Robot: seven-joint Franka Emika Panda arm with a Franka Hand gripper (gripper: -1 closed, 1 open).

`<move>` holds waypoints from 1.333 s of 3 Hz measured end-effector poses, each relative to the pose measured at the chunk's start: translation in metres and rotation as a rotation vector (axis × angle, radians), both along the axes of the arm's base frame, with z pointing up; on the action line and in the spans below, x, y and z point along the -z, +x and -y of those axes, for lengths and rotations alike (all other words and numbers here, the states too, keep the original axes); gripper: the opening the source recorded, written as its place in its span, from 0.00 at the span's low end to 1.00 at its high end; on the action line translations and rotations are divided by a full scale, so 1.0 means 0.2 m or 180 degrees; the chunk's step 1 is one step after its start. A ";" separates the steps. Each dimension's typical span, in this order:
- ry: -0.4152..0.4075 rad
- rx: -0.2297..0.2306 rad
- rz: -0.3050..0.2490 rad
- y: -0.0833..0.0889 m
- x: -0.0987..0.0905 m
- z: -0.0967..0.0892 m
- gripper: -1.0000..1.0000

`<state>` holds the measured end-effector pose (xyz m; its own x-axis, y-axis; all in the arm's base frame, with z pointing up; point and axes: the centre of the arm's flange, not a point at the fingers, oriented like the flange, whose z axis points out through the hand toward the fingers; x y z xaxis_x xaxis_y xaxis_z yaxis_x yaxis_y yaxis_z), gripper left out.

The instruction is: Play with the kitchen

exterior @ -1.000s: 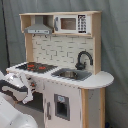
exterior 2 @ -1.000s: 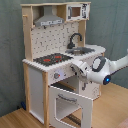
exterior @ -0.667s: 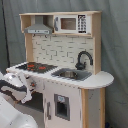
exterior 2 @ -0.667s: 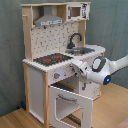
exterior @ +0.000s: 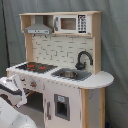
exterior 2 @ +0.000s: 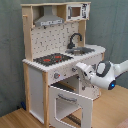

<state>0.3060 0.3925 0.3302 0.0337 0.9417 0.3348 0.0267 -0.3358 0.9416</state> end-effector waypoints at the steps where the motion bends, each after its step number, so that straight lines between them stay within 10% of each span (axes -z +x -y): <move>1: -0.0054 -0.0025 0.0223 -0.04 -0.11 -0.05 1.00; 4: -0.0296 -0.0097 0.0599 -0.14 -0.50 -0.13 1.00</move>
